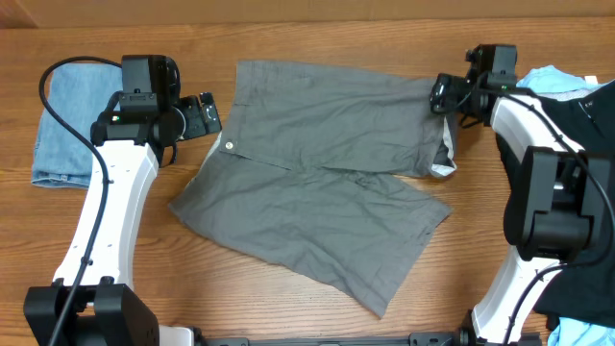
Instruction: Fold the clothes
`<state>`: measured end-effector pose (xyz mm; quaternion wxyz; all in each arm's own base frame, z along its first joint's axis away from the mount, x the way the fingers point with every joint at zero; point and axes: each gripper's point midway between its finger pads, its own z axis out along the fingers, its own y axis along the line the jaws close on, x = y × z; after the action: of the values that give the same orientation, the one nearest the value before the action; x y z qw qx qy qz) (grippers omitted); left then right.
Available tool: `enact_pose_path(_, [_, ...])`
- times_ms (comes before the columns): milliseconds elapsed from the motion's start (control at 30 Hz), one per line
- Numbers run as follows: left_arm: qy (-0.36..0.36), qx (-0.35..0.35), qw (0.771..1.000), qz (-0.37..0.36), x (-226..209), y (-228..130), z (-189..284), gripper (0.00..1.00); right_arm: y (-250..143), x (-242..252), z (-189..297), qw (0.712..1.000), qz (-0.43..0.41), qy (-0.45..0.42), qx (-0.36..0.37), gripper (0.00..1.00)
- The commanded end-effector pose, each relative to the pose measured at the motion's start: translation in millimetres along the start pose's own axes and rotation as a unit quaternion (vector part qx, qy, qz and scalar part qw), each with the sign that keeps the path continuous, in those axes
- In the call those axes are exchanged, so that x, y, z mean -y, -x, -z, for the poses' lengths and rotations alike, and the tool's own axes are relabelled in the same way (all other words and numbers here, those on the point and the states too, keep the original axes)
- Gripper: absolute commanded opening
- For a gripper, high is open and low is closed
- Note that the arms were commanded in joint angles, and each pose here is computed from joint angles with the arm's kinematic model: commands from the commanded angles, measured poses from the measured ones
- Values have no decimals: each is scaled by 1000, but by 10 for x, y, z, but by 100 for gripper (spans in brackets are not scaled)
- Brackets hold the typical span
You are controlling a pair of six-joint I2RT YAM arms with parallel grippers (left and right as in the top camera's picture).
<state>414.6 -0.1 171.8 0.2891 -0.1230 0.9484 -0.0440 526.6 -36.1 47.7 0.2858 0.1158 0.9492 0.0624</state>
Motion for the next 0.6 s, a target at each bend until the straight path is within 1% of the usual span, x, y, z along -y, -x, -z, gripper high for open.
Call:
enact_pose_path(0, [-6,-2,1000,5,31,-2,-9,100,658,-250,672,998,3,34,60,100])
enact_pose_path(33, [-6,-2,1000,5,31,-2,-9,100,731,-317,977,998,-16,41,54,100])
enact_pose_path(67, [-6,-2,1000,5,31,-2,-9,100,718,-323,1143,998,-29,38,43,100])
enact_pose_path(133, [-6,-2,1000,5,31,-2,-9,100,532,-323,1468,999,-40,29,-2,99])
enact_pose_path(167, [-6,-2,1000,5,31,-2,-9,100,436,-336,1538,998,-42,31,-20,92])
enact_pose_path(200, [-6,-2,1000,5,31,-3,-9,100,336,-366,1574,997,-45,40,-40,71])
enact_pose_path(233, [-6,-2,1000,5,31,-2,-9,100,206,-428,1599,995,-50,58,-69,31])
enact_pose_path(267, [-6,-2,1000,5,31,-2,-9,100,72,-507,1609,991,-53,81,-98,6])
enact_pose_path(300, [-6,-2,1000,5,31,-2,-9,100,-36,-582,1607,986,-48,104,-119,4])
enact_pose_path(333, [-6,-2,1000,5,31,-2,-9,100,-202,-662,1590,980,-36,131,-147,4])
enact_pose_path(400, [-6,-2,1000,5,31,-2,-9,100,-396,-635,1492,975,-41,131,-174,4])
enact_pose_path(500, [-6,-2,1000,5,31,-2,-9,100,-678,-570,1258,970,-47,129,-198,4])
enact_pose_path(567, [-6,-2,1000,5,31,-2,-9,100,-846,-642,1082,965,-28,171,-197,4])
